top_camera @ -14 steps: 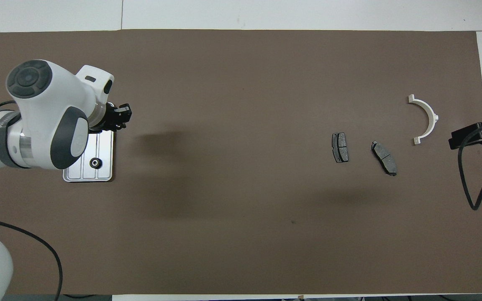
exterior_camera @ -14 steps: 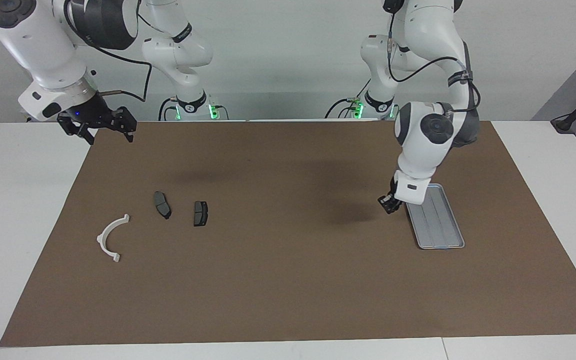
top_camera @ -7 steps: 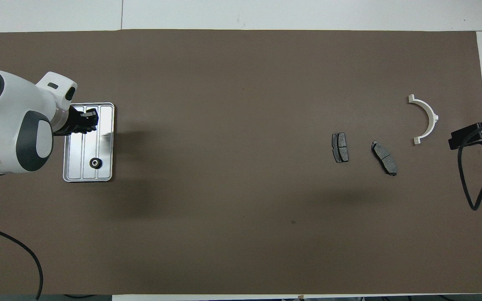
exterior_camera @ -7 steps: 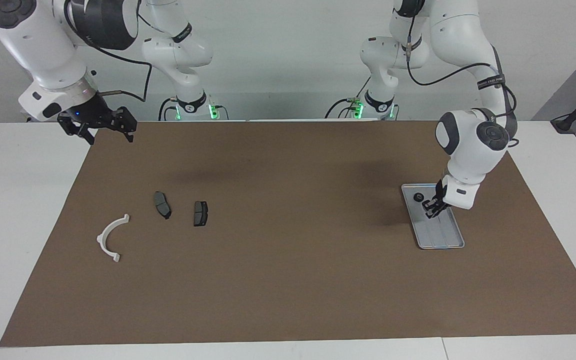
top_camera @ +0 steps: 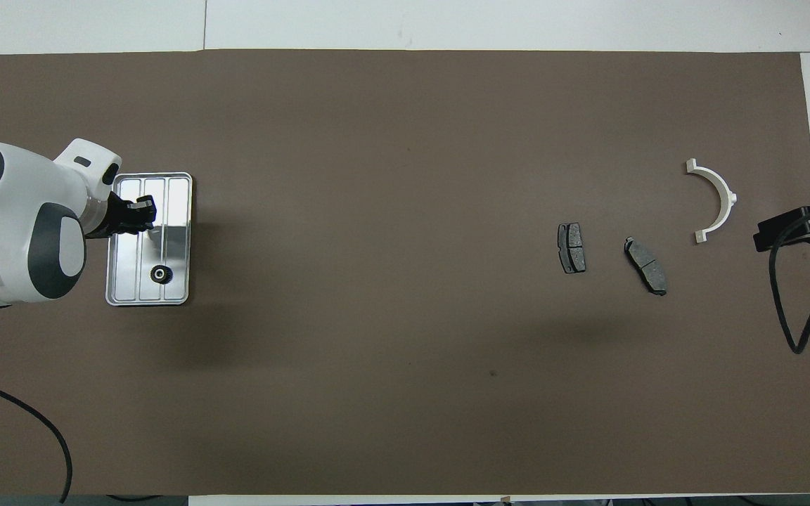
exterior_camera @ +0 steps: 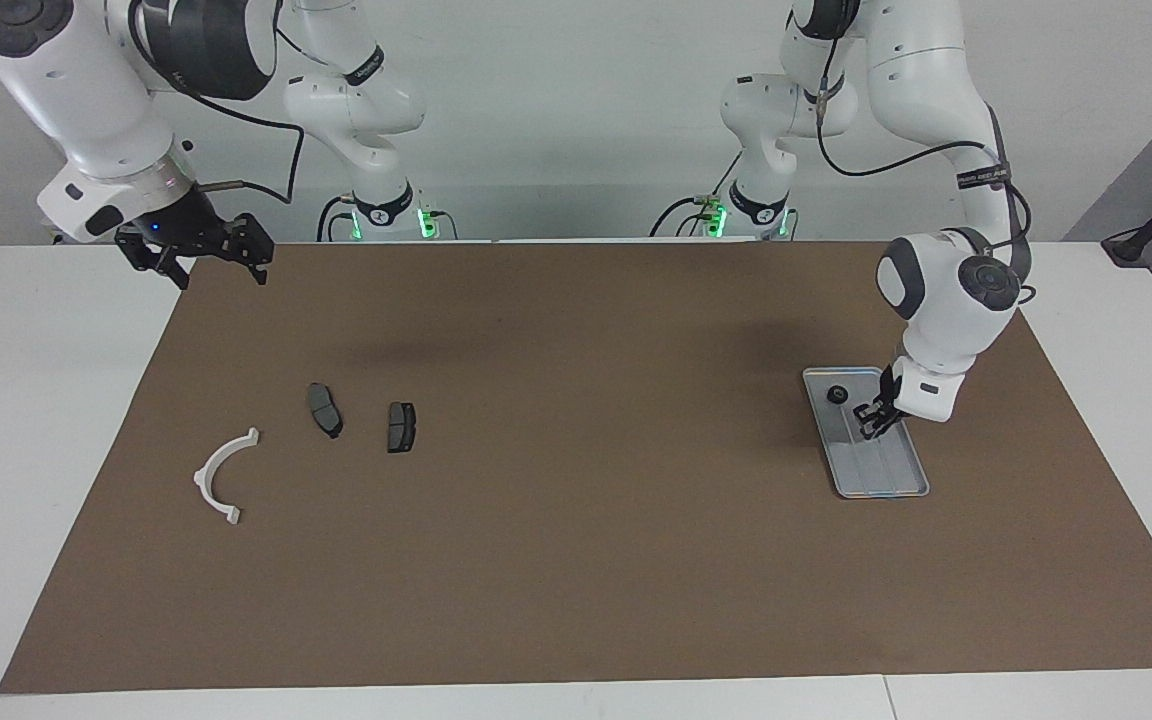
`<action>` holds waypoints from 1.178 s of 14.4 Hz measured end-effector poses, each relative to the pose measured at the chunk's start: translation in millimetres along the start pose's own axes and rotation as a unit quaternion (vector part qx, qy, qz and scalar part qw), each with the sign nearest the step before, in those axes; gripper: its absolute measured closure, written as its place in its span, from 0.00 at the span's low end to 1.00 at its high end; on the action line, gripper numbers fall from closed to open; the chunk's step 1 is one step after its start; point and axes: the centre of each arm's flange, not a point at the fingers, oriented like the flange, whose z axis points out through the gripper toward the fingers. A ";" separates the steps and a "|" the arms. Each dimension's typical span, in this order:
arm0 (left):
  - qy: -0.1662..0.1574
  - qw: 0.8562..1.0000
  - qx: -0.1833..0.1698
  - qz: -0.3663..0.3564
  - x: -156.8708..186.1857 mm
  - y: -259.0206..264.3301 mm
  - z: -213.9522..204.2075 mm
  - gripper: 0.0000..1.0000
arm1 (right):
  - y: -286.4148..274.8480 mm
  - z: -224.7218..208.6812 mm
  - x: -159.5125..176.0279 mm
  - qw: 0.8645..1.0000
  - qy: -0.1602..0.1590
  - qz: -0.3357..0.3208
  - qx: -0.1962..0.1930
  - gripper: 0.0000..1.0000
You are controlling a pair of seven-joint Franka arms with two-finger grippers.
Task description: Pick bearing gear from pile to tray
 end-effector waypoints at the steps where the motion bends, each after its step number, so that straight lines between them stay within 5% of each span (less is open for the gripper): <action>1: 0.002 1.000 0.000 0.000 -1.2 -1.9 6.0 0.76 | 0.0 0.0 0.0 1.000 0.000 0.000 0.000 0.00; 6: 0.005 1.000 0.000 0.010 -4.9 -4.6 17.0 0.76 | 0.0 0.1 -0.1 1.000 0.000 0.000 0.000 0.00; 11: 0.008 1.000 -0.001 0.013 -3.6 -3.9 15.3 0.30 | 0.7 0.0 -0.4 1.000 0.000 0.001 0.000 0.00; 13: 0.011 1.000 -0.002 0.013 0.7 -2.9 5.3 0.04 | 0.8 0.0 -0.4 1.000 0.000 0.001 0.000 0.00; 17: -0.016 1.000 -0.004 0.012 8.2 -3.4 -73.7 0.00 | 0.8 0.0 -0.6 1.000 0.000 0.001 0.000 0.00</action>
